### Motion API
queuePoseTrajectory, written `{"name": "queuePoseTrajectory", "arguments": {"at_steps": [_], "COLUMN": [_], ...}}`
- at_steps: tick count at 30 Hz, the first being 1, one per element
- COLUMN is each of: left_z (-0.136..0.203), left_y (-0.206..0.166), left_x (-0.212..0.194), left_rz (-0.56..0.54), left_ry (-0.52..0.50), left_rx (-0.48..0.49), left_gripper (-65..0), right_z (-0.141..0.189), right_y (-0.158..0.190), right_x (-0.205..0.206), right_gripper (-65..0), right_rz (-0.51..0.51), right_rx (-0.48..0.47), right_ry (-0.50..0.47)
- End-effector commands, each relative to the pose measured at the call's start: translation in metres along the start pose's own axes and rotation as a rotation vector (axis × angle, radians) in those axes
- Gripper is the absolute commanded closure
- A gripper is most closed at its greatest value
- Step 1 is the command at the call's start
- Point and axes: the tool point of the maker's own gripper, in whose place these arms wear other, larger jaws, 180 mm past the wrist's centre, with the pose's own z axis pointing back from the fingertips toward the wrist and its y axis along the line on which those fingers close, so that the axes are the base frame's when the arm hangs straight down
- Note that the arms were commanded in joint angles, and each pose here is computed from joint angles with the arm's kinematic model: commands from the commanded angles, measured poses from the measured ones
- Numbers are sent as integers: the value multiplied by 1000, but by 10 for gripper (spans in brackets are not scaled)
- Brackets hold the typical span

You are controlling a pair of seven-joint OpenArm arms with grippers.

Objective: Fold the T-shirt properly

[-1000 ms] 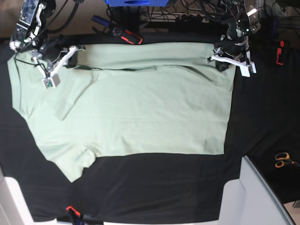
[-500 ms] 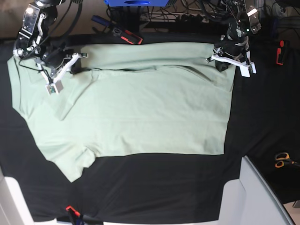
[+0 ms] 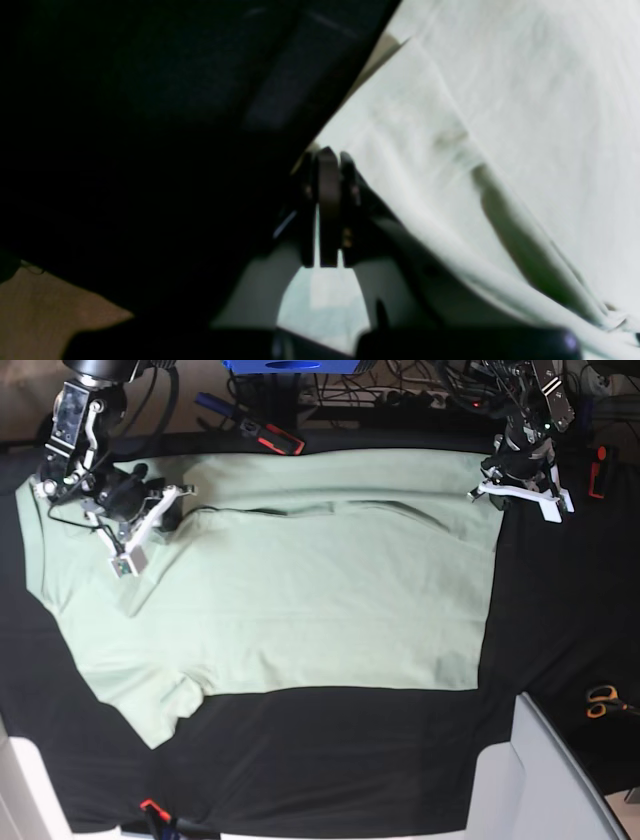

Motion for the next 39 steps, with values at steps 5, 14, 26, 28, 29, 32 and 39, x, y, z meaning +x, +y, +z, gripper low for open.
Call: {"name": "queuePoseTrajectory", "arguments": {"at_steps": [5,14,26,28,29,32,39], "left_z": [3,12,14,14,14,14,25], "left_y": [9,41,44,44,44,43,25], "left_x": [11,24,24,24,24,24,53], "left_rz": [5,45,42,42,42,45,1], "left_ry": [-39,-79,-81,-80,-80,-82,-156], "left_rx": [14,91,96,97,97,93,58], "left_gripper": [0,0,0,0,0,0,0], "right_z": [0,0,-14,-15,-12,6,47], "right_y": [6,6,11,10,9,4,-6], "right_x": [16,35,68,77,81,101,81], "right_gripper": [-1,-1,-1,-1,-1,-1,-1], "right_rz": [21,35,35,40,47,89,155], "right_rx": [21,21,55,56,50,5,-97], "right_ry": [-43,-78,-90,-101,-113,-170,-182]}}
